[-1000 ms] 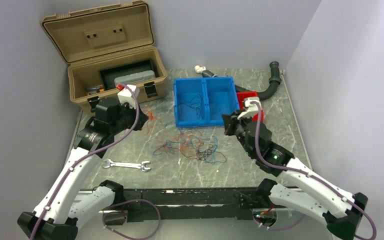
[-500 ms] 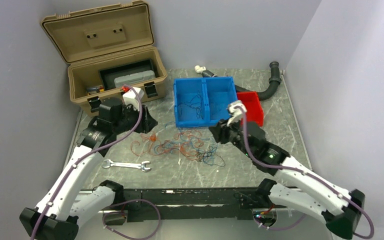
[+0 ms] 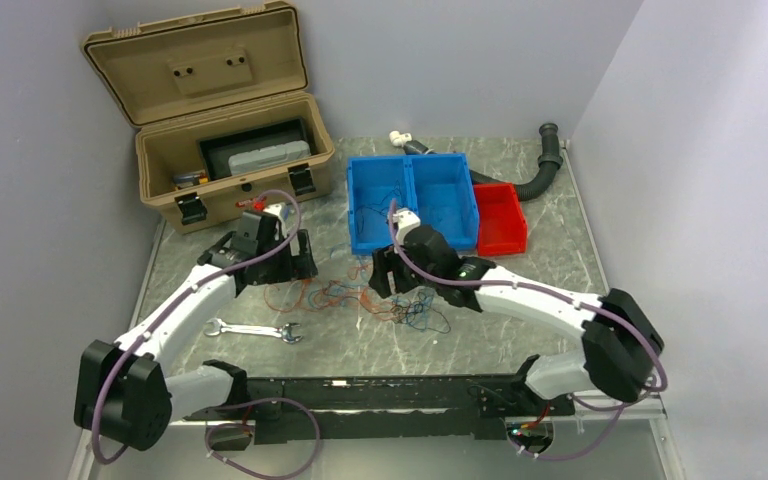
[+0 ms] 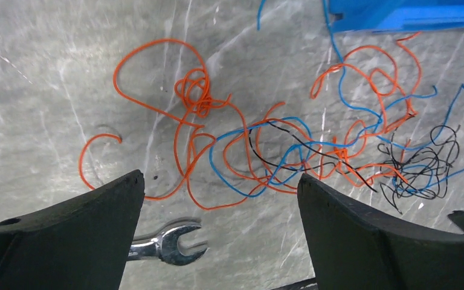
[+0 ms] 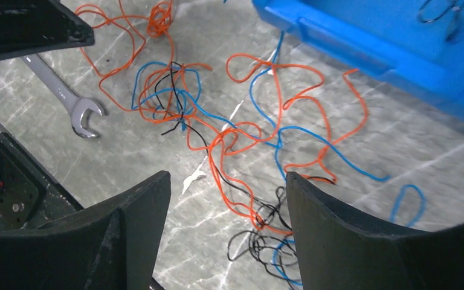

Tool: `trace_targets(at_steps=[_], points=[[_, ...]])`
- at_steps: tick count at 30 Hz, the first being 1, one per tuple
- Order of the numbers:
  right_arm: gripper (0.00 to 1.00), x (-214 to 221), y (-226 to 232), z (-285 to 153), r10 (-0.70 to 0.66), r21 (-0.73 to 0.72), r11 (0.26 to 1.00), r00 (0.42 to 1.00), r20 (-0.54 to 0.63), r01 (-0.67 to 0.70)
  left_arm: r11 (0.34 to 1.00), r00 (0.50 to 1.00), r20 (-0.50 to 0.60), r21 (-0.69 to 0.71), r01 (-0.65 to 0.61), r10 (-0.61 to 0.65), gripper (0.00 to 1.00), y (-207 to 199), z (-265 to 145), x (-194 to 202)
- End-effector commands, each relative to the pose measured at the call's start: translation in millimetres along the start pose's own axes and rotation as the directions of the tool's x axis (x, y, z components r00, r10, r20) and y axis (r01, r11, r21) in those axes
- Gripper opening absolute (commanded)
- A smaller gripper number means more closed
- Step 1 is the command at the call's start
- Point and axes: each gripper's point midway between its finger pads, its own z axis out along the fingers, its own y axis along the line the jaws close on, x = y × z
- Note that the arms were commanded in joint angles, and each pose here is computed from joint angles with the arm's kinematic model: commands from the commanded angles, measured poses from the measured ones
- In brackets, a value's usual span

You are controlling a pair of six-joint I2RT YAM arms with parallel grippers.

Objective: Untangle the cables

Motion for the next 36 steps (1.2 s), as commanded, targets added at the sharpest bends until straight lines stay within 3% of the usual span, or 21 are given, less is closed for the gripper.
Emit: trace_targets(at_steps=[1,5,7,9,10,11,14,19,24,30,33,36], points=[[0.71,-28.0,36.2,14.0,0.05,-0.124,0.991,0.997,0.057,-0.042,0.993,0.993,0.053,0.047,0.107,-0.109,0.97,-9.2,21.7,-13.1],[0.7,-32.6,43.4,25.9,0.043,-0.146,0.989,0.997,0.065,-0.033,0.994,0.994,0.01,-0.003,0.113,-0.113,0.81,0.5,40.8,-4.0],[0.69,-31.2,45.8,30.4,0.043,-0.156,0.987,0.997,0.061,-0.033,0.993,0.993,0.011,-0.024,0.116,-0.116,0.67,5.4,47.5,-1.7],[0.69,-29.5,47.5,33.9,0.047,-0.162,0.986,0.997,0.055,-0.038,0.993,0.994,0.016,-0.041,0.112,-0.112,0.4,9.8,51.0,-1.4],[0.68,-27.8,47.6,35.7,0.048,-0.164,0.986,0.998,0.049,-0.04,0.992,0.994,0.015,-0.057,0.109,-0.109,0.16,12.0,49.4,-1.8],[0.68,-26.6,47.3,36.8,0.051,-0.163,0.986,0.998,0.045,-0.043,0.992,0.994,0.011,-0.075,0.106,-0.105,0.01,13.5,44.8,-3.3],[0.68,-26.0,45.6,35.2,0.05,-0.153,0.987,0.998,0.048,-0.042,0.992,0.993,0.096,-0.099,0.081,-0.072,0.0,15.1,18.5,-23.7],[0.68,-32.5,42.0,26.9,0.033,-0.135,0.991,0.996,0.077,-0.022,1.0,0.977,0.214,-0.024,-0.005,0.01,0.0,-5.7,-37.9,-56.7],[0.68,-43.4,45.5,22.0,-0.002,-0.149,0.989,0.994,0.11,0.019,0.976,0.944,0.309,0.141,-0.166,0.116,0.0,-47.8,-91.5,-83.8],[0.72,-75.6,78.9,-12.6,-0.122,-0.301,0.93,0.951,0.283,0.209,0.823,0.869,0.419,0.371,-0.429,0.264,0.0,-112.3,-169.1,-102.1],[0.74,-91.7,91.1,-36.8,-0.171,-0.334,0.89,0.906,0.388,0.31,0.715,0.836,0.449,0.466,-0.521,0.315,0.0,-138.8,-200.0,-103.0],[0.75,-101.2,100.8,-48.0,-0.213,-0.35,0.854,0.873,0.439,0.384,0.649,0.802,0.503,0.499,-0.574,0.323,0.0,-153.8,-220.7,-109.2]])
